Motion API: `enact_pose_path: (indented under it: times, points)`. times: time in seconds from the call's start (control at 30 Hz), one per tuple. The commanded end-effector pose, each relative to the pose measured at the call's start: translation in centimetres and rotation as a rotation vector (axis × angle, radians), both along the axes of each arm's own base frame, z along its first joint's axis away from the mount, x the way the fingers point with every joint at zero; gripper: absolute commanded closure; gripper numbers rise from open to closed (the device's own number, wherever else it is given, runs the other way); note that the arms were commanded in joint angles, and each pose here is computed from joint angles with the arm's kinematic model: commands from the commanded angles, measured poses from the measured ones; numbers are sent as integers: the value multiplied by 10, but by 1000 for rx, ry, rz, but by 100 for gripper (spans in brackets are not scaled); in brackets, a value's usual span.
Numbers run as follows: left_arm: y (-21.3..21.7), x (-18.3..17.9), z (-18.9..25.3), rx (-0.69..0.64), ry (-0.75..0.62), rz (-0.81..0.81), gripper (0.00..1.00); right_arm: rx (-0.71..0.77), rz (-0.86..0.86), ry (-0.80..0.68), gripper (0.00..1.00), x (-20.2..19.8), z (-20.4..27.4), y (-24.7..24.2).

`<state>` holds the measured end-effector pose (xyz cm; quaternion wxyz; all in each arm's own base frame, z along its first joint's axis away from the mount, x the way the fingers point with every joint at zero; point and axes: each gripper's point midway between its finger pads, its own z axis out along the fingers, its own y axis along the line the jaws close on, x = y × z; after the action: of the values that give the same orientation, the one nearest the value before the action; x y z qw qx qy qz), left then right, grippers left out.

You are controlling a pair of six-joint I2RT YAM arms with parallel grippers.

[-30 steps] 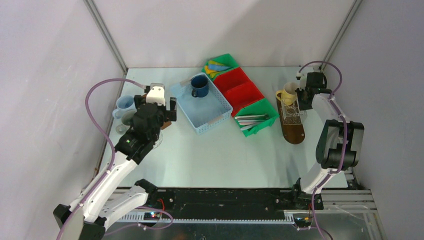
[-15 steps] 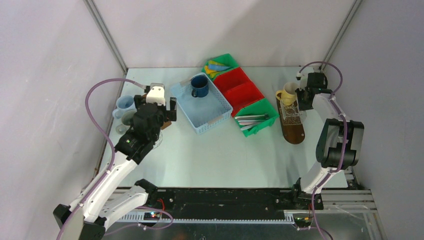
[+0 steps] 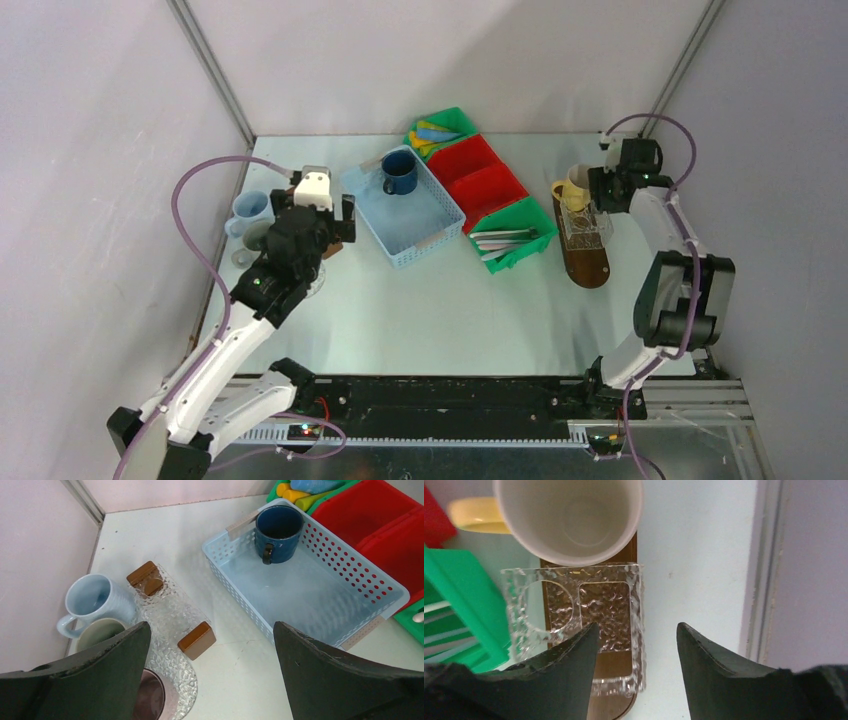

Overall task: Prepare toiletry sets of a toothbrush and toothpaste on the tray
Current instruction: Place the toothpaste holder on the tray.

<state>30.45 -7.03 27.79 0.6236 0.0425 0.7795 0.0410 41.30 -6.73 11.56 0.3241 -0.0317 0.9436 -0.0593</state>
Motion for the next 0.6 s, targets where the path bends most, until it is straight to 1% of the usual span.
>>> enact_pose_path:
  times: [0.0,0.1,0.2,0.23,0.33,0.37,0.4,0.43,0.5,0.57]
  points:
    - [-12,7,10,-73,-10,-24,0,-11,-67,-247,35,6,97,-4]
    - [-21,13,7,-110,27,-35,0,16,-94,-314,31,-3,123,0]
    - [-29,19,10,-150,61,-32,0,95,-109,-402,26,-15,155,14]
    - [-31,24,10,-152,78,-27,0,136,-125,-420,25,-17,161,19]
    - [-38,36,6,-179,118,-8,0,236,-89,-505,20,-28,187,45]
    - [-40,42,5,-177,133,-2,0,290,-70,-542,18,-28,196,55]
    - [-42,46,4,-181,139,1,0,315,-46,-567,7,-35,201,65]
    - [-45,53,2,-180,147,6,0,356,-33,-587,2,-36,202,74]
    - [-48,65,-2,-177,163,11,0,394,8,-655,1,-49,219,90]
    - [-52,77,-8,-171,186,16,0,418,32,-682,1,-59,225,101]
